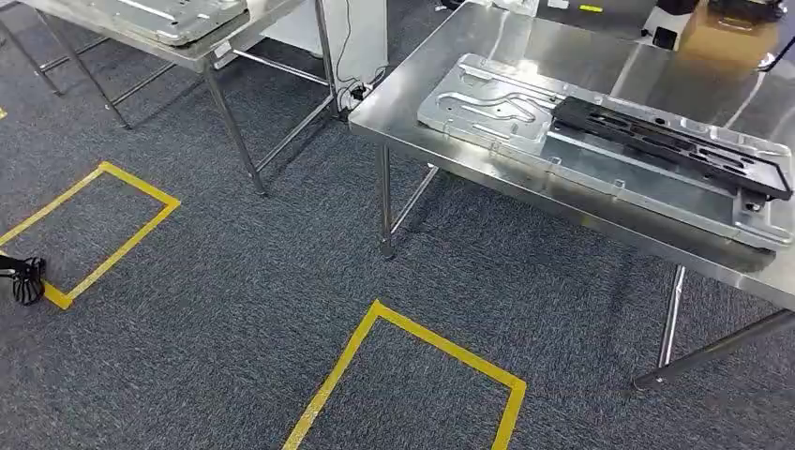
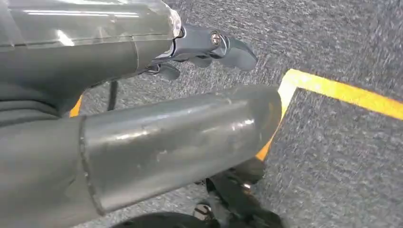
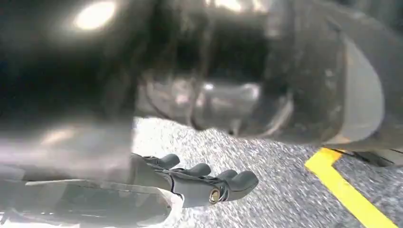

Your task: Take the parts from the cabinet and place them on the table.

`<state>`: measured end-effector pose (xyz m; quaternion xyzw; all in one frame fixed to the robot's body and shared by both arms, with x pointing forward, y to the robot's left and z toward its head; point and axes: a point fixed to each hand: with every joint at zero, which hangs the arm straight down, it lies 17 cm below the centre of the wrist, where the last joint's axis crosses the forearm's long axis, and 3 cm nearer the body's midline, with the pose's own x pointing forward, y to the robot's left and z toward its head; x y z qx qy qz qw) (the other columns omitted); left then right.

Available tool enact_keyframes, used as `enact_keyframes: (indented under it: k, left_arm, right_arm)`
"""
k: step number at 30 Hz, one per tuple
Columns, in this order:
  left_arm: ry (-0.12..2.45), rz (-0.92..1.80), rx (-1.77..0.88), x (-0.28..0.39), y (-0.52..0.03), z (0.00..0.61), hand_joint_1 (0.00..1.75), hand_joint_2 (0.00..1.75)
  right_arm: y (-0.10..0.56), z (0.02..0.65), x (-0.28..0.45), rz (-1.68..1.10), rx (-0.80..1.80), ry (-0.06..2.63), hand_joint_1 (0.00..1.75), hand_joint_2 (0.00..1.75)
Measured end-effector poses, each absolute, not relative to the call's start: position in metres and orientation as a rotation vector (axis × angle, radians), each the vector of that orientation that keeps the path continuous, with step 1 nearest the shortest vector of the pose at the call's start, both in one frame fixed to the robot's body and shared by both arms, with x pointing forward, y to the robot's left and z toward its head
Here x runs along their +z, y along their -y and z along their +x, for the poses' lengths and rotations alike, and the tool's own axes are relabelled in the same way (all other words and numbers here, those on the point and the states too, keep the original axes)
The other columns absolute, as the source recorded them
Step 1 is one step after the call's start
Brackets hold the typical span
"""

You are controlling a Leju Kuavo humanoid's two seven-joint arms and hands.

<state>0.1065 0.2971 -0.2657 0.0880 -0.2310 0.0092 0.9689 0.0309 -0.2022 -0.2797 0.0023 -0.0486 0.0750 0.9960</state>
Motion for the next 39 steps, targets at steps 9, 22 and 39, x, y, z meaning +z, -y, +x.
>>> enact_keyframes:
  k: [9,22,39]
  left_arm:
    - [0.469,0.177,0.022,-0.265,-0.297,0.106,0.00,0.00]
    - [0.469,0.177,0.022,-0.265,-0.297,0.106,0.00,0.00]
    - [0.474,0.199,0.038,-0.264,-0.307,0.105,0.00,0.00]
  right_arm:
    - [0.208,0.034,-0.280,-0.004,0.149,0.099,0.00,0.00]
    - [0.211,0.033,-0.281,-0.008,0.142,0.096,0.00,0.00]
    - [0.255,0.067,-0.278,-0.125,0.057,0.295,0.00,0.00]
